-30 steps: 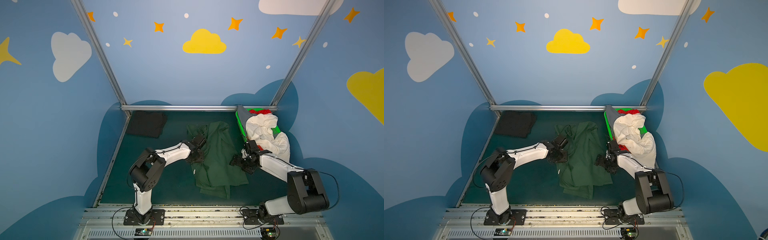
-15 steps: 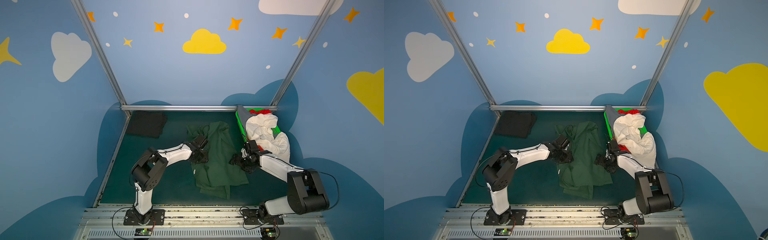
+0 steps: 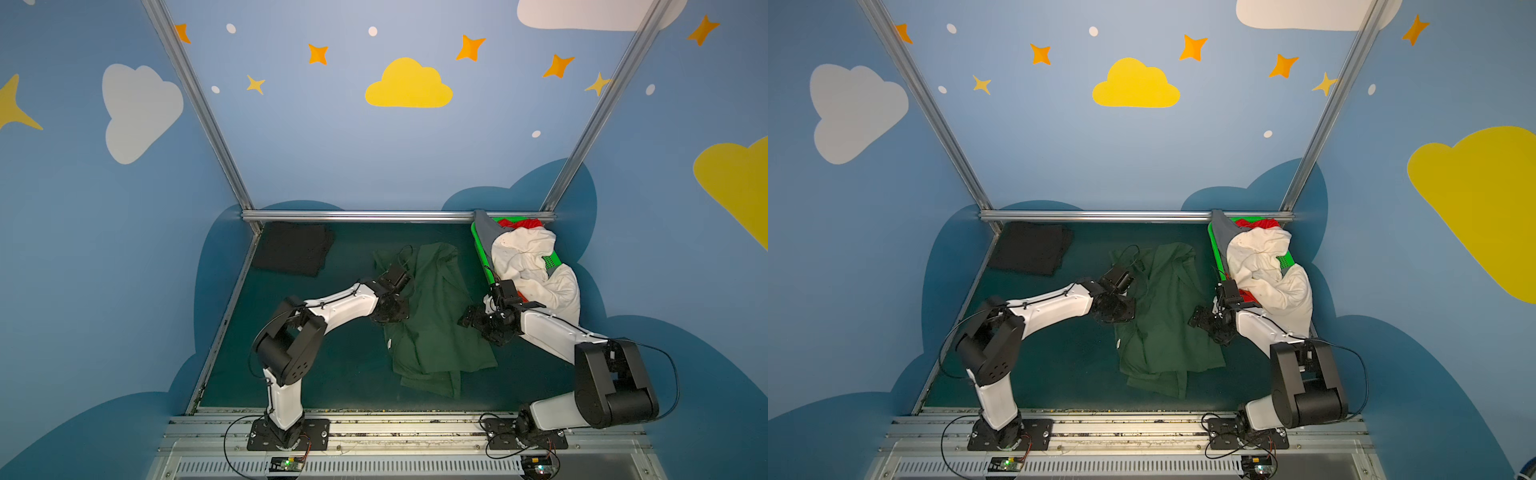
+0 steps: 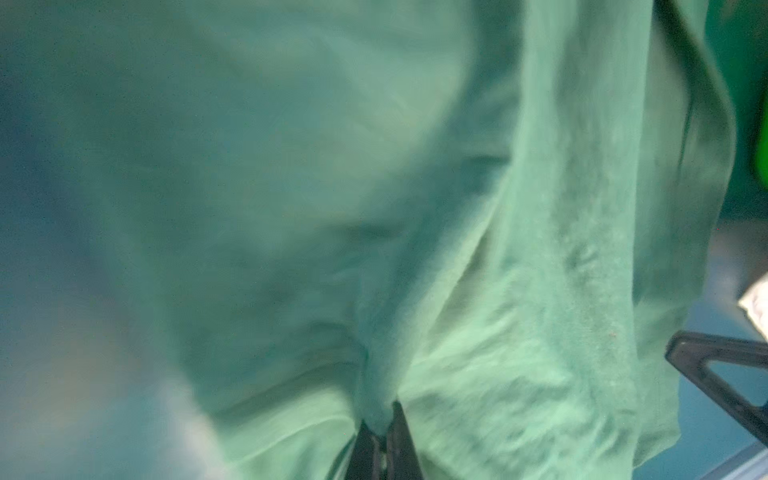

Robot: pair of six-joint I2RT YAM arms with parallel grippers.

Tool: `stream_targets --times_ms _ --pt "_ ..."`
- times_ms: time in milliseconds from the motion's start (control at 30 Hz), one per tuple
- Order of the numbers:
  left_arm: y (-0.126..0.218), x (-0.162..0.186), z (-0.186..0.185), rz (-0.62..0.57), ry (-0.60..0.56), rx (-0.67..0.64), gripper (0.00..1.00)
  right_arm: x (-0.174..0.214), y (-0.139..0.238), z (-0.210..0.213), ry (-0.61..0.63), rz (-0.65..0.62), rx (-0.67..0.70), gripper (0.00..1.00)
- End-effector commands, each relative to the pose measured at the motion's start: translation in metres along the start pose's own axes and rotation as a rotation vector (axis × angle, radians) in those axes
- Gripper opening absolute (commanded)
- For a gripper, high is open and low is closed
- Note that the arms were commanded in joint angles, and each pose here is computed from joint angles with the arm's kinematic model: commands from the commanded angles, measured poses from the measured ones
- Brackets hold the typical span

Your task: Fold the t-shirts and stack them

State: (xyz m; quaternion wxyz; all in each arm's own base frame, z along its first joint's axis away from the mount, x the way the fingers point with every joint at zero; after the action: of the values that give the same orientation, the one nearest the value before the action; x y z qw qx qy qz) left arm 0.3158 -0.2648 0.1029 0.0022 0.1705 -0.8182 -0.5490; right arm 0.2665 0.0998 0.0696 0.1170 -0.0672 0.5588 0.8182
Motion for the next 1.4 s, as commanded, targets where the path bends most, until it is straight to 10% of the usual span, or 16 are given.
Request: stream_targets --times_ms 0,633,833,867,900,933,1067,1367 --pt "0.022 -0.021 0.028 -0.071 0.029 -0.052 0.04 0.021 -0.019 -0.010 -0.027 0.083 0.006 0.94" --pt "0.072 -0.164 0.118 -0.325 0.318 -0.060 0.04 0.020 -0.021 -0.011 -0.028 0.085 0.012 0.94" --pt "0.096 -0.209 0.134 -0.496 0.360 -0.263 0.04 0.021 -0.021 -0.010 -0.023 0.094 0.013 0.94" --pt "0.104 -0.211 0.135 -0.517 0.375 -0.279 0.09 0.021 -0.021 -0.011 -0.024 0.097 0.014 0.94" --pt "0.110 -0.211 0.135 -0.531 0.383 -0.280 0.35 0.021 -0.021 -0.011 -0.025 0.100 0.015 0.94" --pt "0.117 -0.207 0.131 -0.545 0.384 -0.259 0.62 0.021 -0.021 -0.011 -0.025 0.100 0.015 0.94" --pt "0.140 -0.166 0.117 -0.618 0.351 -0.181 0.99 0.020 -0.020 -0.010 -0.025 0.101 0.022 0.94" --pt "0.120 -0.012 0.113 -0.438 0.205 -0.007 0.96 0.009 0.001 -0.009 0.020 0.072 0.079 0.94"
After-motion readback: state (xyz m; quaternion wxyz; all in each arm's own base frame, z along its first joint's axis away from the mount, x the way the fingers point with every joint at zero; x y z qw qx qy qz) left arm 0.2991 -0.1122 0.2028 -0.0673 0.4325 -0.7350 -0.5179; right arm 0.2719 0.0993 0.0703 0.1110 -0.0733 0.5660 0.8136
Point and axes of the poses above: each gripper's point midway between its finger pads, its own y axis back along the fingers, its own z axis along the line the jaws close on, x = y × z, the point moved 4 cm from there along y, back along the fingers, and after that the axes turned 14 degrees about y, right-handed, at the moved point
